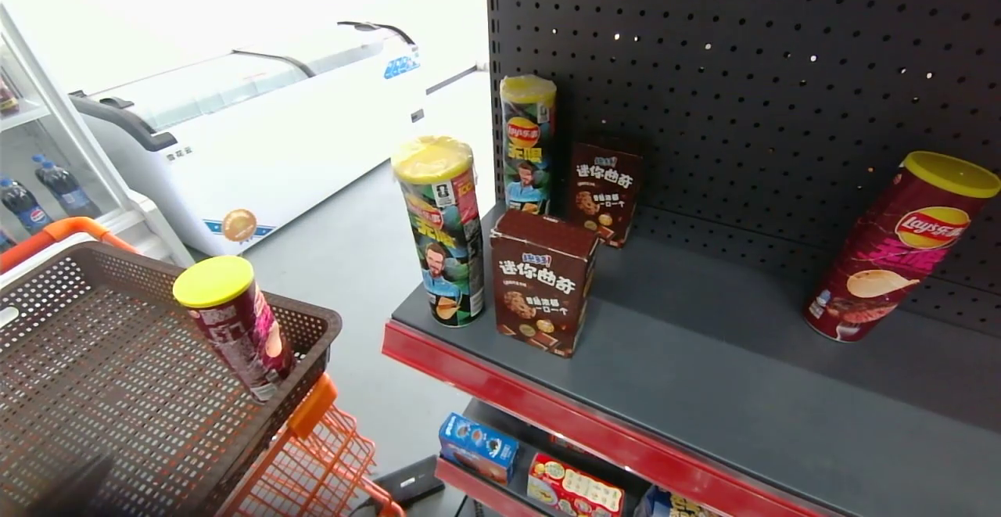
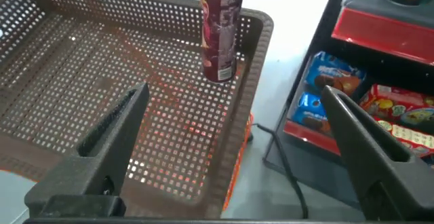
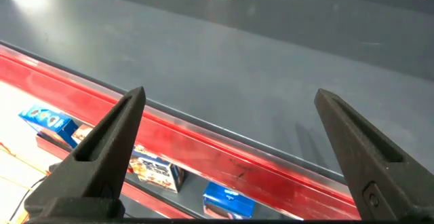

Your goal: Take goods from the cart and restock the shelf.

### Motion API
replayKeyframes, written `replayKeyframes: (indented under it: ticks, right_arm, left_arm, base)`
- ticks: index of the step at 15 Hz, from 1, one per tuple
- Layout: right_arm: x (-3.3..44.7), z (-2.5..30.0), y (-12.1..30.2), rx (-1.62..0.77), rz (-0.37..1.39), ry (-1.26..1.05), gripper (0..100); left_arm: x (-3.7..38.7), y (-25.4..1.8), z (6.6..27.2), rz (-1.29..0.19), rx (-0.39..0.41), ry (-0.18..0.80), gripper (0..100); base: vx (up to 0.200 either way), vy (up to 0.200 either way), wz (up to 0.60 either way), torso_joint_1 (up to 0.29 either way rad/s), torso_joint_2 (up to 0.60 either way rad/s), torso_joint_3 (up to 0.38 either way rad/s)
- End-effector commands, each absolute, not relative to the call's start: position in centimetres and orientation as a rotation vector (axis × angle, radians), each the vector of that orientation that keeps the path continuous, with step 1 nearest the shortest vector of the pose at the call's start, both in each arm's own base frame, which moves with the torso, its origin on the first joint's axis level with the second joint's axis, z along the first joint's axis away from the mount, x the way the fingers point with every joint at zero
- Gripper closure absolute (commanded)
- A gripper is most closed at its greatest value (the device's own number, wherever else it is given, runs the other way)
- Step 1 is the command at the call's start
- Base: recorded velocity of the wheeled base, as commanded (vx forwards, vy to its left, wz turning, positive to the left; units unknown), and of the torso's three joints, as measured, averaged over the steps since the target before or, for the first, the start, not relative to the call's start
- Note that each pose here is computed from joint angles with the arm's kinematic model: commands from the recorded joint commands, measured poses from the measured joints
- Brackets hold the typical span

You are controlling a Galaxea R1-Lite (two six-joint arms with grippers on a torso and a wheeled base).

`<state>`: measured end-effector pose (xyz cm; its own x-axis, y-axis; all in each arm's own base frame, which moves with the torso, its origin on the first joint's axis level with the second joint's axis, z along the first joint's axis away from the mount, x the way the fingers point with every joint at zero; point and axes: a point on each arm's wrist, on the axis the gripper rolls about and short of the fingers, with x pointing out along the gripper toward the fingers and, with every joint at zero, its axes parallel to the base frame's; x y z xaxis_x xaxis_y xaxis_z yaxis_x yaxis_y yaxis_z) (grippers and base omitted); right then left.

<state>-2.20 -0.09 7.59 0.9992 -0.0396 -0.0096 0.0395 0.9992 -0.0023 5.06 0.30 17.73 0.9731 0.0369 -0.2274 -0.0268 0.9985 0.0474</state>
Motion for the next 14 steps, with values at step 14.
replayKeyframes:
  ticks: [14]
  right_arm:
    - [-2.2, 7.6, -0.1, -0.003, -0.04, 0.011, 0]
  left_arm:
    - [25.7, 2.2, 10.6, 0.04, 0.048, 0.292, 0]
  base:
    - [0.0, 0.0, 0.0, 0.0, 0.0, 0.0]
